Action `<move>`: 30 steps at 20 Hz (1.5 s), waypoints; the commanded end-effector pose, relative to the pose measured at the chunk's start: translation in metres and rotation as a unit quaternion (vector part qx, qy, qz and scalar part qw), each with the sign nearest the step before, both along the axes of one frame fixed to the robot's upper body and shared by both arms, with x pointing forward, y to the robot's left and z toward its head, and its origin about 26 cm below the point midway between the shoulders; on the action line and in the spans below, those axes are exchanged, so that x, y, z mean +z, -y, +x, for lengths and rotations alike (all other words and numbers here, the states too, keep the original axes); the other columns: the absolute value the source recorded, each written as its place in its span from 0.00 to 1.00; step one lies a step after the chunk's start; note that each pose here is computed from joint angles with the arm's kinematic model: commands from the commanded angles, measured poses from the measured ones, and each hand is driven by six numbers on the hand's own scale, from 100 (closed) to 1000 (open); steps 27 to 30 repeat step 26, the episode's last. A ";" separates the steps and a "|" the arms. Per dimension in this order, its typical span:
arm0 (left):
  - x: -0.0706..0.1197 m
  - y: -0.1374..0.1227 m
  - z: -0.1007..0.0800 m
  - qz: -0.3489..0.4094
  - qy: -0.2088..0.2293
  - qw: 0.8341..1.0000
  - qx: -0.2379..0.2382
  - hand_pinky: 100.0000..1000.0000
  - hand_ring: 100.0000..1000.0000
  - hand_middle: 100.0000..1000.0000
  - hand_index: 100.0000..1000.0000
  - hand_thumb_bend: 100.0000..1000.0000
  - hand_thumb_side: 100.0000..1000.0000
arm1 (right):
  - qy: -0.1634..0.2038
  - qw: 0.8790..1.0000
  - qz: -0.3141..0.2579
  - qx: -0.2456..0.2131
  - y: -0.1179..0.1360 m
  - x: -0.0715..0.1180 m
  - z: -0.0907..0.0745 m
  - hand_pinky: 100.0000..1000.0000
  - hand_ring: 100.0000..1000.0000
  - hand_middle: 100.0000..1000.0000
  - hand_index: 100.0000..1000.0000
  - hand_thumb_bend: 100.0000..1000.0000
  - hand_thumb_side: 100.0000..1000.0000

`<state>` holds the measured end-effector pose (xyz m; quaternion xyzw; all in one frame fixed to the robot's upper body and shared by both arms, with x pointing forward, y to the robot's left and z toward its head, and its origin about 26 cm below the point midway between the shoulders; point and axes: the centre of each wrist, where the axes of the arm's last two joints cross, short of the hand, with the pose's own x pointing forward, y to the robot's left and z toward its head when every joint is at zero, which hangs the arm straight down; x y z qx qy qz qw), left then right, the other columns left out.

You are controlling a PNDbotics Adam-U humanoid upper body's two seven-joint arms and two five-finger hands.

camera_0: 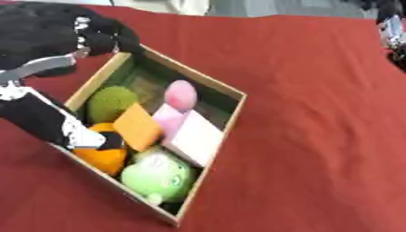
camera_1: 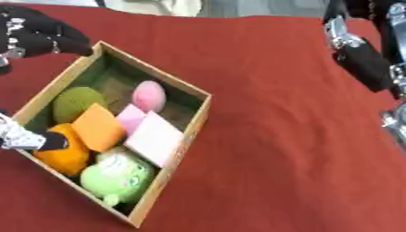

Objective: Pick up objects on the table and place them in the box.

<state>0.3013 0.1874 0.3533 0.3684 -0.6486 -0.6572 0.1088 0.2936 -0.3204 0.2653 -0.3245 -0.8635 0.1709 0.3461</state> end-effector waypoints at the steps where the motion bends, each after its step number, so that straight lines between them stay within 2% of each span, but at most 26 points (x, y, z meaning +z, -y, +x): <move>1: 0.015 -0.012 -0.011 -0.120 0.054 0.991 0.001 0.84 0.82 0.78 0.90 0.32 0.73 | 0.018 1.000 -0.006 0.002 0.002 0.010 -0.004 0.81 0.74 0.59 0.77 0.00 0.59; 3: 0.019 -0.025 -0.012 -0.233 0.084 0.969 -0.012 0.80 0.79 0.74 0.89 0.30 0.74 | 0.020 1.000 -0.005 0.001 0.003 0.010 -0.004 0.80 0.74 0.59 0.77 0.00 0.58; 6: 0.020 -0.046 -0.012 -0.376 0.124 0.917 -0.043 0.76 0.76 0.71 0.87 0.27 0.72 | 0.026 1.000 -0.001 0.000 0.003 0.010 -0.004 0.80 0.74 0.59 0.77 0.00 0.58; 8: 0.013 -0.059 -0.010 -0.438 0.136 0.887 -0.054 0.75 0.77 0.69 0.85 0.27 0.70 | 0.032 0.999 0.002 0.001 0.004 0.010 -0.004 0.80 0.73 0.59 0.77 0.00 0.57; 11: -0.003 -0.076 -0.007 -0.497 0.138 0.854 -0.064 0.74 0.76 0.68 0.85 0.27 0.68 | 0.047 0.999 0.011 0.006 0.003 0.011 -0.004 0.80 0.73 0.59 0.77 0.00 0.56; 13: -0.014 -0.085 -0.005 -0.527 0.142 0.835 -0.074 0.73 0.75 0.68 0.86 0.26 0.71 | 0.060 0.998 0.022 0.015 0.001 0.012 -0.003 0.80 0.73 0.59 0.77 0.00 0.56; 15: -0.027 -0.093 -0.004 -0.552 0.144 0.816 -0.091 0.72 0.75 0.69 0.87 0.35 0.69 | 0.073 0.996 0.035 0.028 -0.003 0.013 -0.001 0.80 0.73 0.59 0.77 0.00 0.57; 18: -0.043 -0.103 -0.003 -0.591 0.142 0.787 -0.105 0.72 0.74 0.68 0.88 0.37 0.72 | 0.090 0.994 0.047 0.043 -0.007 0.015 0.001 0.80 0.73 0.59 0.77 0.00 0.55; 20: -0.054 -0.109 -0.003 -0.607 0.141 0.776 -0.097 0.71 0.74 0.69 0.89 0.37 0.74 | 0.101 0.993 0.046 0.050 -0.009 0.015 0.001 0.80 0.73 0.60 0.77 0.00 0.52; 23: -0.067 -0.113 -0.003 -0.619 0.134 0.769 -0.081 0.71 0.74 0.69 0.89 0.38 0.68 | 0.115 0.991 0.041 0.061 -0.010 0.015 0.002 0.81 0.74 0.60 0.77 0.00 0.51; 26: -0.073 -0.113 -0.003 -0.632 0.131 0.761 -0.073 0.71 0.74 0.68 0.89 0.38 0.68 | 0.125 0.989 0.035 0.071 -0.011 0.014 0.002 0.81 0.75 0.62 0.77 0.00 0.49; 30: -0.073 -0.113 -0.003 -0.632 0.131 0.761 -0.073 0.71 0.74 0.68 0.89 0.38 0.68 | 0.125 0.989 0.035 0.071 -0.011 0.014 0.002 0.81 0.75 0.62 0.77 0.00 0.49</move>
